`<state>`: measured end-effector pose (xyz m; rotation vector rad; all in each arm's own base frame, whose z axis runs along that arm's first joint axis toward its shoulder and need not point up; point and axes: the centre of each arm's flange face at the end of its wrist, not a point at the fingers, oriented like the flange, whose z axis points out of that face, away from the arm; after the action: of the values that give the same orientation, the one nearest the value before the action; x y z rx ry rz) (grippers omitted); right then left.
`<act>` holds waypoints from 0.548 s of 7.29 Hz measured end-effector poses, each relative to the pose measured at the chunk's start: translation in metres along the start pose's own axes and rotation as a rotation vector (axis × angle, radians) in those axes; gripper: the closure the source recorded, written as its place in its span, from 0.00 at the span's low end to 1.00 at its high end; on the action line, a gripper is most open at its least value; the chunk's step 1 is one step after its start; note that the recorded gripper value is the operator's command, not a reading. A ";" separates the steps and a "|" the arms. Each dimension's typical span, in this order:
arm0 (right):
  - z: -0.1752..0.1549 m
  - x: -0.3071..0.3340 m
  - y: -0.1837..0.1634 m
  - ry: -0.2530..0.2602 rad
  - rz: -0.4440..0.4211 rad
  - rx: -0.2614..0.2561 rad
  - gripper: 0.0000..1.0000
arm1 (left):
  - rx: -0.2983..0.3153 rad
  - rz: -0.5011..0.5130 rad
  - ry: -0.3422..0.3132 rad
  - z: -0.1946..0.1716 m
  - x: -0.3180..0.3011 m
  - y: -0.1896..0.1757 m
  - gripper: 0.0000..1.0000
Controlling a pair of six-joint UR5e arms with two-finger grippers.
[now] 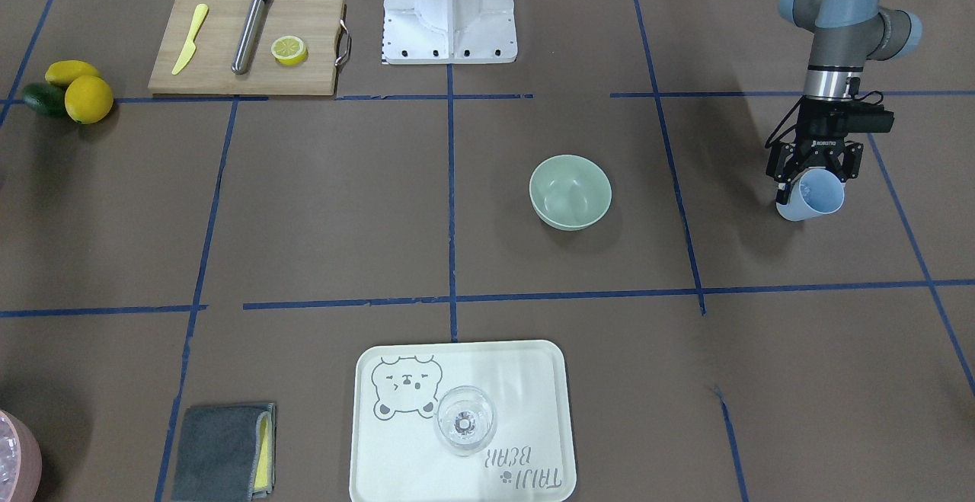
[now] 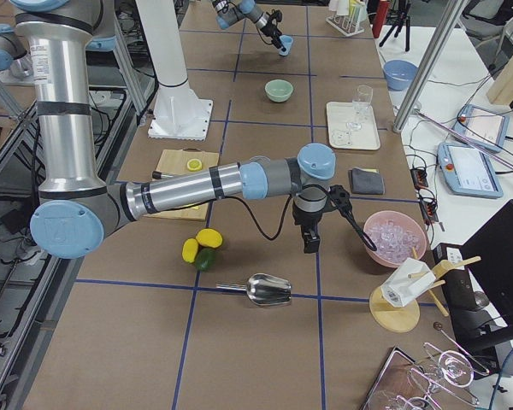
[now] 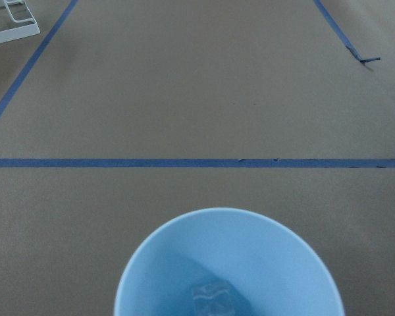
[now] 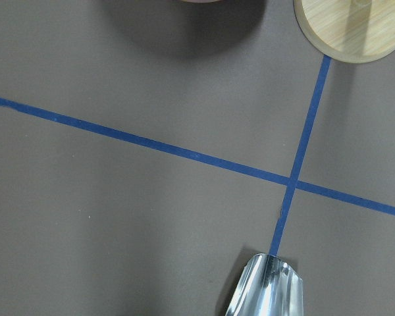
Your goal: Pour ice into bowl
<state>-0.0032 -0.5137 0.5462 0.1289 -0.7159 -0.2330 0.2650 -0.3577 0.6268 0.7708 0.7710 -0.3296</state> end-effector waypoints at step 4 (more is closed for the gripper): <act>0.000 0.000 0.000 0.000 -0.002 0.001 0.00 | 0.016 -0.009 0.005 0.001 0.002 -0.003 0.95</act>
<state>-0.0032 -0.5137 0.5458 0.1304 -0.7156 -0.2349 0.2658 -0.3605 0.6243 0.7839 0.7775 -0.3423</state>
